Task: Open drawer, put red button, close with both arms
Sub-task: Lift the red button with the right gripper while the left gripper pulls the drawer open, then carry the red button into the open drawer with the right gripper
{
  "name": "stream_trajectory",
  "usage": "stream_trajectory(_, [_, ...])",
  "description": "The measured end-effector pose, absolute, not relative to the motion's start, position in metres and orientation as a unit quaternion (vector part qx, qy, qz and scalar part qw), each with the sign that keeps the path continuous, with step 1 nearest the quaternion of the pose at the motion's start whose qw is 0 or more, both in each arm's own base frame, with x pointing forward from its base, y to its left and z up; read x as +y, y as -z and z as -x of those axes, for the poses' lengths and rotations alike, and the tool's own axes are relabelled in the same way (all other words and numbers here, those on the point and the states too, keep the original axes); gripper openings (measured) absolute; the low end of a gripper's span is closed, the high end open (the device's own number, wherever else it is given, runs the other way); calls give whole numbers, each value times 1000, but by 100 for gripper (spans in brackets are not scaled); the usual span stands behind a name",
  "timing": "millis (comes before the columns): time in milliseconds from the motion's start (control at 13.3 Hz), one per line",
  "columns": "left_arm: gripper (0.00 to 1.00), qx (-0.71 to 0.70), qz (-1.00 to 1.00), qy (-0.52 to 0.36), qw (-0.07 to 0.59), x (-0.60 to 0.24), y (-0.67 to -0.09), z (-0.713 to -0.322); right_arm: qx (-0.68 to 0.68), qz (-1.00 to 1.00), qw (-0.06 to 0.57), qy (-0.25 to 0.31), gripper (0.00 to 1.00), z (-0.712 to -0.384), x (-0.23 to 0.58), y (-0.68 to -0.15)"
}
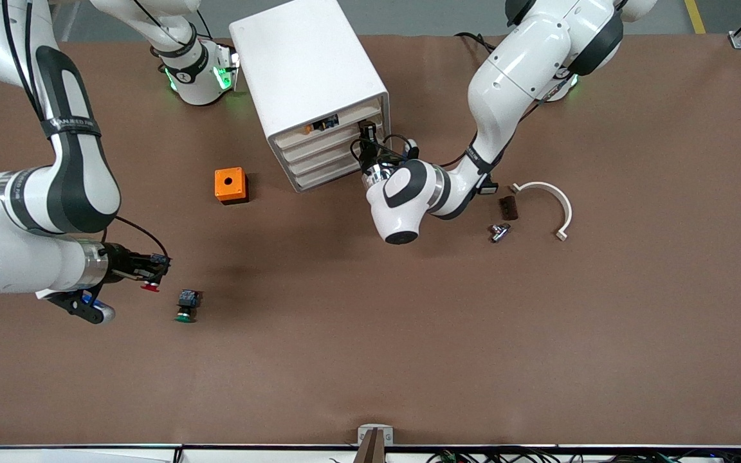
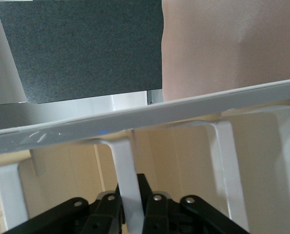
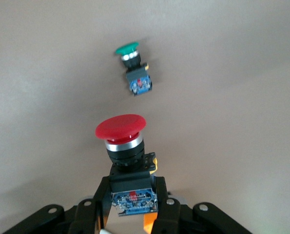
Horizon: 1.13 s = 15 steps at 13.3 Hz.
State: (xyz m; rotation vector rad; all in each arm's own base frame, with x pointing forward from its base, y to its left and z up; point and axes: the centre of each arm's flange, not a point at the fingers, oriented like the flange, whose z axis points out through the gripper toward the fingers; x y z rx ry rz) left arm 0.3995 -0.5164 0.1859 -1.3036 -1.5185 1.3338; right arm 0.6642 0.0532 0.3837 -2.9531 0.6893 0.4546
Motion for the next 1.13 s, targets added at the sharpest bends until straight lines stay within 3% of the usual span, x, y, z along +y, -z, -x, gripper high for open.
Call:
stream_trajectory(527, [8,-598,493,-517,362,-510,-185,-407,292,939,13,-178,40,-630,128,-436])
stream_trajectory(1130, [11,-629,441,-553,324,-457,-180,-469,352,915,-25,-197,40,-587,233,-450])
